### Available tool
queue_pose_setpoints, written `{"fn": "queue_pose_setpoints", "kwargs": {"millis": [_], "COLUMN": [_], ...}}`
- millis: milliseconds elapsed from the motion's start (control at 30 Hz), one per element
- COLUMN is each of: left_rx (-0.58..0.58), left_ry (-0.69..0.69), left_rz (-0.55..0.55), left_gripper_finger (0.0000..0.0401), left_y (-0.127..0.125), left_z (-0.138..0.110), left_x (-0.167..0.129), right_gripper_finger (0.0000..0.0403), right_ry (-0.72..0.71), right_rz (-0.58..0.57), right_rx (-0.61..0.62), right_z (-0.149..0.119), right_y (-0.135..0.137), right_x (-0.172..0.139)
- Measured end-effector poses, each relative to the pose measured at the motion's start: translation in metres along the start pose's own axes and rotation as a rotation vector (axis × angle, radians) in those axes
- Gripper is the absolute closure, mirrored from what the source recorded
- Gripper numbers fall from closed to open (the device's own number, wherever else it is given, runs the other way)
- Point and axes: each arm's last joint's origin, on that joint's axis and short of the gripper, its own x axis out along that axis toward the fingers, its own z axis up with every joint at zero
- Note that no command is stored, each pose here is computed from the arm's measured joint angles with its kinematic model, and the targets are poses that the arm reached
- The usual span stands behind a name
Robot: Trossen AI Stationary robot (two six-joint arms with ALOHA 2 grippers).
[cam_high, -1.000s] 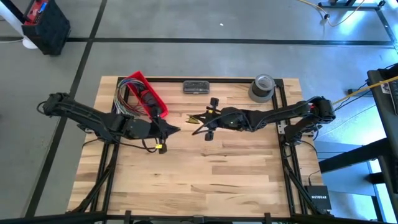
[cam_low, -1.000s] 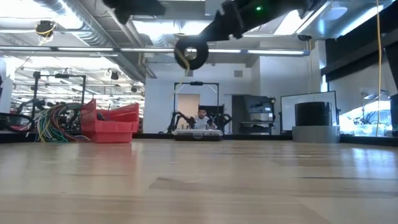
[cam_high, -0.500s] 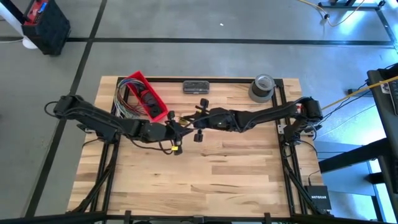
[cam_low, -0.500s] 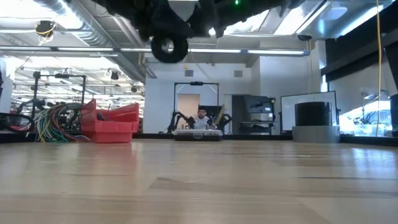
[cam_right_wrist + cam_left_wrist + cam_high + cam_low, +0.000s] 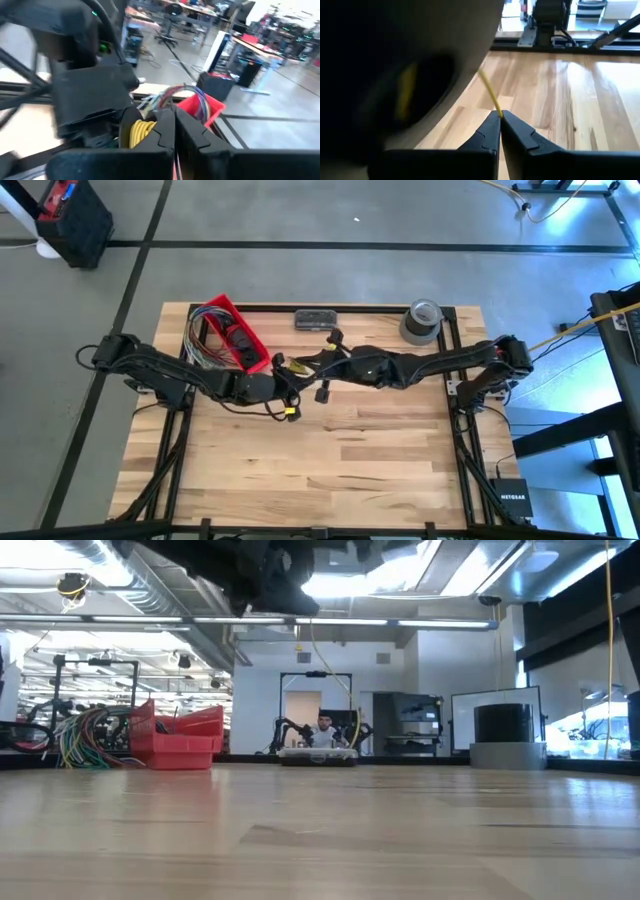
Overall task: Coil cords
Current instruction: Coil the yellow wire on the spool
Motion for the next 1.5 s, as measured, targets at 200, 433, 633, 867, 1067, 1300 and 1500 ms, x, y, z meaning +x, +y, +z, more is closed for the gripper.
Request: {"fn": "queue_pose_setpoints", "kwargs": {"millis": [200, 433, 633, 867, 1067, 1300, 1500], "left_rx": [-0.007, 0.005, 0.018, 0.031, 0.041, 0.042, 0.051], "left_ry": [-0.008, -0.008, 0.006, 0.007, 0.026, 0.029, 0.033], "left_rz": [0.005, 0.005, 0.004, 0.004, 0.005, 0.005, 0.006], "left_gripper_finger": [0.0399, 0.0397, 0.0396, 0.0396, 0.0396, 0.0396, 0.0396], "left_y": [0.001, 0.001, 0.000, 0.000, 0.001, 0.001, 0.001], "left_z": [0.002, 0.001, -0.001, -0.002, -0.004, -0.005, -0.005], "left_x": [0.000, 0.000, 0.000, 0.000, 0.001, 0.001, 0.001], "right_gripper_finger": [0.0400, 0.0400, 0.0401, 0.0401, 0.0401, 0.0401, 0.0401], "right_ry": [-0.071, -0.089, -0.116, -0.158, -0.179, -0.220, -0.248], "right_rz": [0.053, 0.081, 0.100, 0.126, 0.142, 0.139, 0.144], "right_rx": [0.019, 0.028, 0.032, 0.036, 0.038, 0.046, 0.049], "right_z": [0.023, 0.034, 0.041, 0.058, 0.069, 0.081, 0.088], "right_y": [-0.009, -0.015, -0.018, -0.022, -0.026, -0.033, -0.039], "right_x": [-0.021, -0.037, -0.042, -0.046, -0.056, -0.071, -0.083]}}
